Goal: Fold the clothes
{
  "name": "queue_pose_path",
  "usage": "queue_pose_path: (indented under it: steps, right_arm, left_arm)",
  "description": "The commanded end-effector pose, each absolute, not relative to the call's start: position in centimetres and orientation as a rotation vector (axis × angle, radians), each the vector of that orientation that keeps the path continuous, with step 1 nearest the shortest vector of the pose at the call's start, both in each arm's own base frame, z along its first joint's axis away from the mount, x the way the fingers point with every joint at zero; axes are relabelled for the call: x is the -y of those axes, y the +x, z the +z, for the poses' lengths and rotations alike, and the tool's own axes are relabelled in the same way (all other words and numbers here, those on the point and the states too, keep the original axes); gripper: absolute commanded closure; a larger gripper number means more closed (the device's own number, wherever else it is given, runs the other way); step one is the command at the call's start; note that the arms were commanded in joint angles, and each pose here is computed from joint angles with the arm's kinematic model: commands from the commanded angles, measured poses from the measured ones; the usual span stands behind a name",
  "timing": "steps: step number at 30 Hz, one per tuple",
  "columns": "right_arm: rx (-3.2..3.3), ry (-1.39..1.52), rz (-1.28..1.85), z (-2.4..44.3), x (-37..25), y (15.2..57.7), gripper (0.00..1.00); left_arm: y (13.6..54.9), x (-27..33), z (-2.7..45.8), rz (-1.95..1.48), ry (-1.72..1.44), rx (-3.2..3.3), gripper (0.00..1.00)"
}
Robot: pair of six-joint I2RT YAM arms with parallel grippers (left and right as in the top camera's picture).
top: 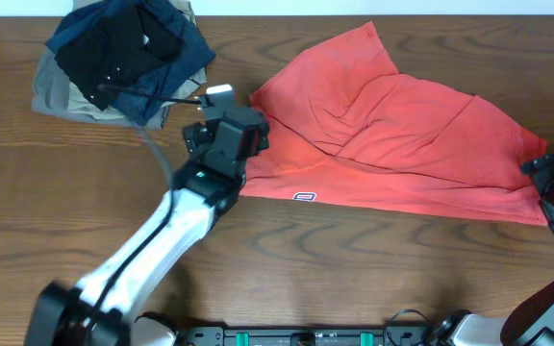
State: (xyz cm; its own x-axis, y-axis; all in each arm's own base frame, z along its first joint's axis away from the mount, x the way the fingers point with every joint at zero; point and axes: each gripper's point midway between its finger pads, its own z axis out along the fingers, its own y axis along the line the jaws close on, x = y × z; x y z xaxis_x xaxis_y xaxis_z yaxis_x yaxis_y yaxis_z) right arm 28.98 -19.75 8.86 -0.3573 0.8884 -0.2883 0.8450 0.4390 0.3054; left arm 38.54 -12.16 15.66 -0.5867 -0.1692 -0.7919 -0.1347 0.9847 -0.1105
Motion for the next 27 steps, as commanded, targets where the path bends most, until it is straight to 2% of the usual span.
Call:
queue_pose_path:
  steps: [1, 7, 11, 14, 19, 24, 27]
  right_arm:
    - [-2.390, 1.258, 0.357, 9.7, 16.2, 30.7, 0.03]
    - [-2.555, 1.111, 0.380, 8.8, 12.7, 30.2, 0.12]
    - [-2.616, 1.081, 0.369, 8.1, 11.2, 29.8, 0.23]
    - [-2.634, 1.133, 0.323, 7.6, 11.1, 29.2, 0.28]
    - [-2.644, 1.166, 0.310, 7.5, 11.0, 28.7, 0.37]
    - [-2.658, 1.168, 0.311, 7.4, 10.9, 28.4, 0.36]
    - [-2.666, 1.173, 0.308, 7.3, 10.8, 28.2, 0.37]
  left_arm:
    - [36.2, 16.2, 13.6, -0.307, -0.044, -2.369, 0.01]
    - [33.0, 18.8, 7.9, -0.466, 0.056, -2.625, 0.07]
    - [32.3, 18.5, 4.0, -0.422, 0.002, -2.743, 0.14]
    - [31.8, 18.3, 2.1, -0.395, -0.028, -2.799, 0.20]
    - [31.5, 18.0, 0.7, -0.367, -0.033, -2.835, 0.22]
    - [31.3, 17.7, 0.5, -0.347, -0.046, -2.851, 0.30]
    - [31.1, 15.9, 0.1, -0.225, -0.177, -2.861, 0.36]
